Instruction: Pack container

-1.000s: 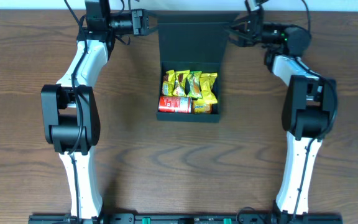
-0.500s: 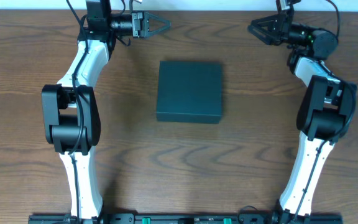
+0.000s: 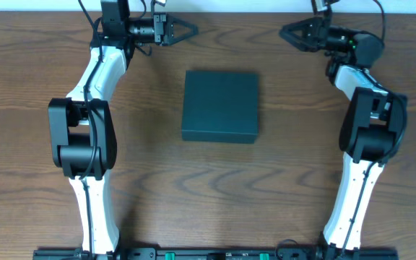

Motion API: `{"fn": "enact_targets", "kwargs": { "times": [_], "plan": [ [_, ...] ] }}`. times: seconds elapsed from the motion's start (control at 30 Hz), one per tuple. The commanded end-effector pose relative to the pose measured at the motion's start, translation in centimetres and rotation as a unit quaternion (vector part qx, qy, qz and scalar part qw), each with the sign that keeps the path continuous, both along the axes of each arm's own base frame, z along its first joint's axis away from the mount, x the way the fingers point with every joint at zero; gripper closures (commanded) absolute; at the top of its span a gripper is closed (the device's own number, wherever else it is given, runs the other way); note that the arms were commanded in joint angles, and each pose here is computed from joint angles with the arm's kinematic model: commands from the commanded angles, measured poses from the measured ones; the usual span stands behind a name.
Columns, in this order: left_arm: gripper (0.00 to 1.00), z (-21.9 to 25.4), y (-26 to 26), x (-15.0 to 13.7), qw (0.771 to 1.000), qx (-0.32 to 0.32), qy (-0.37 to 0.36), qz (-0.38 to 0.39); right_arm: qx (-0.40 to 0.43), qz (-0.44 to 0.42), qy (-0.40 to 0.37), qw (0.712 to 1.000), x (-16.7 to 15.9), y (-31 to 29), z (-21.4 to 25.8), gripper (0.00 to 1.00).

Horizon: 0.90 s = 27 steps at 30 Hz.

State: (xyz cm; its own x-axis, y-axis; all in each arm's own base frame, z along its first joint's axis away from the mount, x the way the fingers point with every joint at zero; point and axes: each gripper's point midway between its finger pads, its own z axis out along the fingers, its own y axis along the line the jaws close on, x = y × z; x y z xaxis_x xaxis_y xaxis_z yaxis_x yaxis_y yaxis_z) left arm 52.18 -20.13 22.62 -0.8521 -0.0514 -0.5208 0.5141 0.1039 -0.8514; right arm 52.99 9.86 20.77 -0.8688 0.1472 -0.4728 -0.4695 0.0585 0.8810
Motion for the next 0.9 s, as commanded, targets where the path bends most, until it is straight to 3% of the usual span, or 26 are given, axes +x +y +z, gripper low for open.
{"fn": "enact_targets", "kwargs": {
  "times": [0.0,0.07,0.3,0.47,0.73,0.87],
  "plan": [
    [0.91,-2.3,1.7,3.3,0.993,0.043,0.039,0.104,-0.015,0.013,-0.074,0.997,-0.4,1.1,-0.1,0.45],
    [0.85,-4.2,2.4,4.1,0.983,0.072,0.081,0.148,-0.017,0.015,-0.087,0.996,0.0,1.4,-0.5,0.45],
    [0.85,-7.1,3.3,4.3,0.964,0.115,0.145,0.193,-0.014,-0.002,-0.07,0.997,2.2,1.1,-3.3,0.46],
    [0.89,-8.4,3.5,3.5,0.955,0.132,0.182,0.193,-0.023,-0.11,-0.001,0.994,6.1,0.1,-6.8,0.42],
    [0.94,-9.0,3.5,2.8,0.954,0.144,0.186,0.186,-0.08,-0.274,0.105,0.953,10.2,-3.1,-12.0,0.45],
    [0.94,-11.7,4.8,2.1,0.932,0.203,0.212,0.212,-0.136,-0.321,0.137,0.927,10.5,-4.3,-15.2,0.45]
  ]
}}
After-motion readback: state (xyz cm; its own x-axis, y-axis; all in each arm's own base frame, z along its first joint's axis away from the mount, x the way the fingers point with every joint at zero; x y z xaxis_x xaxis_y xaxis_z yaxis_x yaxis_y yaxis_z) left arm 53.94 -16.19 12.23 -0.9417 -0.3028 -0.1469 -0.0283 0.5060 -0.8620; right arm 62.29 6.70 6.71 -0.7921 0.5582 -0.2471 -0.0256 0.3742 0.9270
